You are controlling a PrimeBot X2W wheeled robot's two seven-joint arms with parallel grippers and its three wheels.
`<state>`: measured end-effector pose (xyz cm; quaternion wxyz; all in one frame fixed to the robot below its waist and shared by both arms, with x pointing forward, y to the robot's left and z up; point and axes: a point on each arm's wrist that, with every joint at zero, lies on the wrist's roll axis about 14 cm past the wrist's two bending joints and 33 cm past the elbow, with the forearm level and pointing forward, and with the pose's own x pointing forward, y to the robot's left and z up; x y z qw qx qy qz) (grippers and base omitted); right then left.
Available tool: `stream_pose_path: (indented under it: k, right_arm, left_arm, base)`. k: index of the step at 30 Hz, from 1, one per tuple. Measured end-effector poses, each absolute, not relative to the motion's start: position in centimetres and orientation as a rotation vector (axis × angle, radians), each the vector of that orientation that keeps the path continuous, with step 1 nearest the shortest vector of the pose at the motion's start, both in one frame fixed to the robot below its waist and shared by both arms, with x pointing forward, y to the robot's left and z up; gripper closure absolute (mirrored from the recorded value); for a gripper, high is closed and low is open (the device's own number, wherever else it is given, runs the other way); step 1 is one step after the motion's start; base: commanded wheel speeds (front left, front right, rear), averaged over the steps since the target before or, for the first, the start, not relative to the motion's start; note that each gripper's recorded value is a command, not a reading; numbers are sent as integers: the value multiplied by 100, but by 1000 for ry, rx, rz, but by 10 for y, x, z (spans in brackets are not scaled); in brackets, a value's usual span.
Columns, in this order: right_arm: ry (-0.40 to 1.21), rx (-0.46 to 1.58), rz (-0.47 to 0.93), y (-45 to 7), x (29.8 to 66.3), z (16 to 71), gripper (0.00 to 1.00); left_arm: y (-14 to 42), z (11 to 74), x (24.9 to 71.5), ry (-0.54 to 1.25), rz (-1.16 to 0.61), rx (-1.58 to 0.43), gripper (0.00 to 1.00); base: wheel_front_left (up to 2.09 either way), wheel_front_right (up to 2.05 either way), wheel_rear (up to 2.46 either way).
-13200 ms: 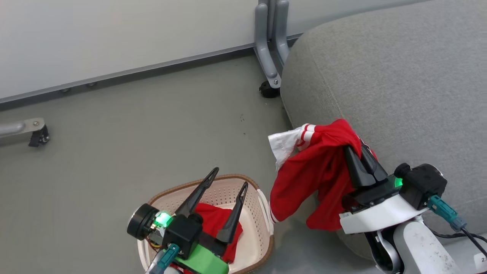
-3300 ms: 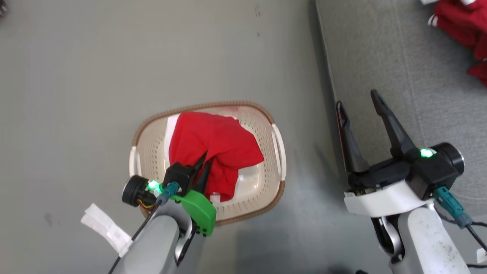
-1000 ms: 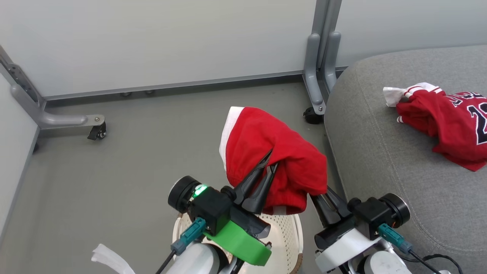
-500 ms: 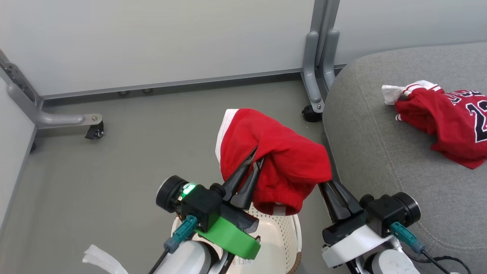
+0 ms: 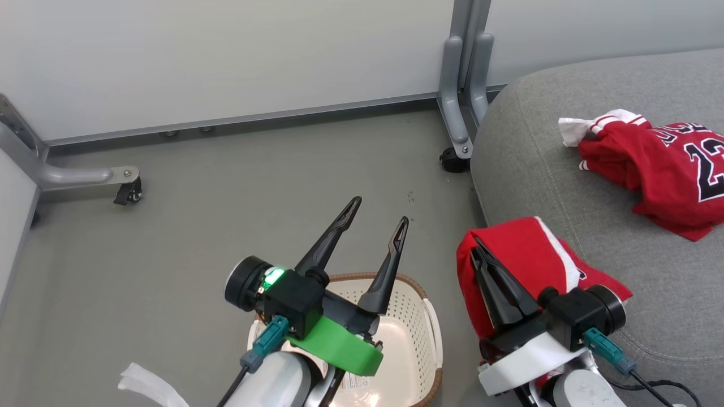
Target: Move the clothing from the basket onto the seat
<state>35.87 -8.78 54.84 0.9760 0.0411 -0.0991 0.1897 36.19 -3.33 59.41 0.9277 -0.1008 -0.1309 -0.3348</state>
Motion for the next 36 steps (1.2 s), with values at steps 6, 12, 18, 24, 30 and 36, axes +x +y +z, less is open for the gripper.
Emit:
stream_pose_path:
  k: [6,12,18,24,30,36]
  right_arm:
    - [-194,86,378,-89,360,547,100]
    - [-211,83,351,-98,366,552,100]
    - [-262,61,288,-120,367,568,100]
    - [-307,24,183,-153,359,583,100]
    - [-323,-14,52,-193,342,589,100]
    - [-329,-54,-98,-235,319,595,100]
  left_arm:
    - [-35,590,364,-257,-688,-207,0]
    - [-37,582,369,-236,-697,-201,0]
    - [-44,562,377,-184,-723,-185,0]
    - [-49,533,381,-104,-735,-168,0]
    - [-64,511,379,-51,-792,-151,0]
    - [-85,488,371,10,-881,-142,0]
  base:
    - [0,0,0]
    - [0,0,0]
    - [0,0,0]
    - [0,0,0]
    - [0,0,0]
    - [0,0,0]
